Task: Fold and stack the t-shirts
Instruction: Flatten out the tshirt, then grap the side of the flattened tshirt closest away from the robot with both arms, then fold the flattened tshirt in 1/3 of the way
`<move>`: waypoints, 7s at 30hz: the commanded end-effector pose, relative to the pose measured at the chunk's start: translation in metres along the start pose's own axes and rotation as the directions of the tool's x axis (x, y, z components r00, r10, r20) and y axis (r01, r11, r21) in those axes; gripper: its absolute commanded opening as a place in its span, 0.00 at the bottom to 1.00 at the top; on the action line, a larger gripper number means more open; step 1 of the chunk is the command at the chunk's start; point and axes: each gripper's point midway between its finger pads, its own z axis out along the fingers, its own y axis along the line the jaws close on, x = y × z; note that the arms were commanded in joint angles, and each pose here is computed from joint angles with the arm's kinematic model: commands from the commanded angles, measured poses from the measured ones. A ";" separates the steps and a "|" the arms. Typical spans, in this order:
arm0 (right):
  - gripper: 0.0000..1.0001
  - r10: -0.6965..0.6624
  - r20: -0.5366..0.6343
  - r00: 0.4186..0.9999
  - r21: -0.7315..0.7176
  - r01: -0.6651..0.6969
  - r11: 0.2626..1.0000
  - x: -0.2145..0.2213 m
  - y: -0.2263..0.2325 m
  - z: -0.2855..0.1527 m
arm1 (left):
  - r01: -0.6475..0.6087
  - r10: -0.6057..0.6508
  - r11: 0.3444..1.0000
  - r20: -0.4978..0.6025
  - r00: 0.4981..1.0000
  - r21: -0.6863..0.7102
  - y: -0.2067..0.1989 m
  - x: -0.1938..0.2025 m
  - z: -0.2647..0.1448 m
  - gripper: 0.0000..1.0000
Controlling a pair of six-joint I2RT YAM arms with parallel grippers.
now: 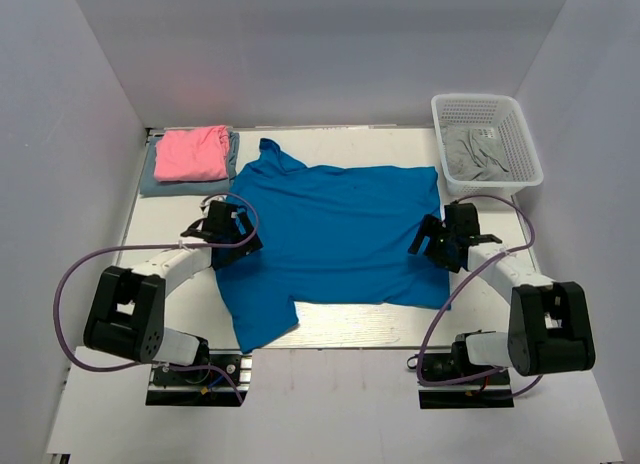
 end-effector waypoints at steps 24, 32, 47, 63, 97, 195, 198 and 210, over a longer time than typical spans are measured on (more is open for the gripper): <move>0.90 -0.073 0.038 0.997 -0.108 0.077 0.991 0.010 0.008 -0.049 | 0.085 -0.068 0.996 -0.462 0.884 0.017 0.028 0.123 -0.132 1.00; 0.90 -0.077 0.010 0.997 -0.102 0.078 0.992 0.014 0.006 -0.040 | 0.102 -0.109 0.994 -0.578 0.809 -0.045 0.041 0.170 -0.130 1.00; 0.90 -0.069 0.041 0.997 -0.077 0.072 0.994 0.010 0.002 -0.043 | 0.027 -0.103 0.990 -0.592 0.800 -0.135 0.051 0.193 -0.108 0.31; 0.90 0.098 -0.082 0.992 0.127 -0.087 0.988 0.050 -0.036 -0.058 | 0.043 -0.046 0.999 -0.469 0.882 -0.018 0.026 0.158 -0.117 0.00; 0.00 0.424 0.001 0.906 0.233 -0.412 0.881 0.087 -0.061 -0.050 | 0.045 0.015 0.985 -0.348 0.937 0.166 -0.008 0.124 -0.128 0.00; 0.90 -0.013 0.165 0.986 0.003 0.012 1.000 -0.131 0.076 0.063 | 0.048 -0.042 0.998 0.176 0.983 -0.030 -0.034 -0.063 0.011 1.00; 0.90 -0.013 0.188 0.982 0.042 0.006 0.999 -0.147 0.076 0.072 | 0.057 -0.049 0.997 0.177 0.983 -0.042 -0.030 -0.061 0.012 1.00; 0.90 -0.033 0.206 0.978 0.159 0.000 0.987 -0.163 0.067 0.062 | 0.066 -0.051 0.995 0.184 0.982 -0.078 -0.025 -0.062 0.016 1.00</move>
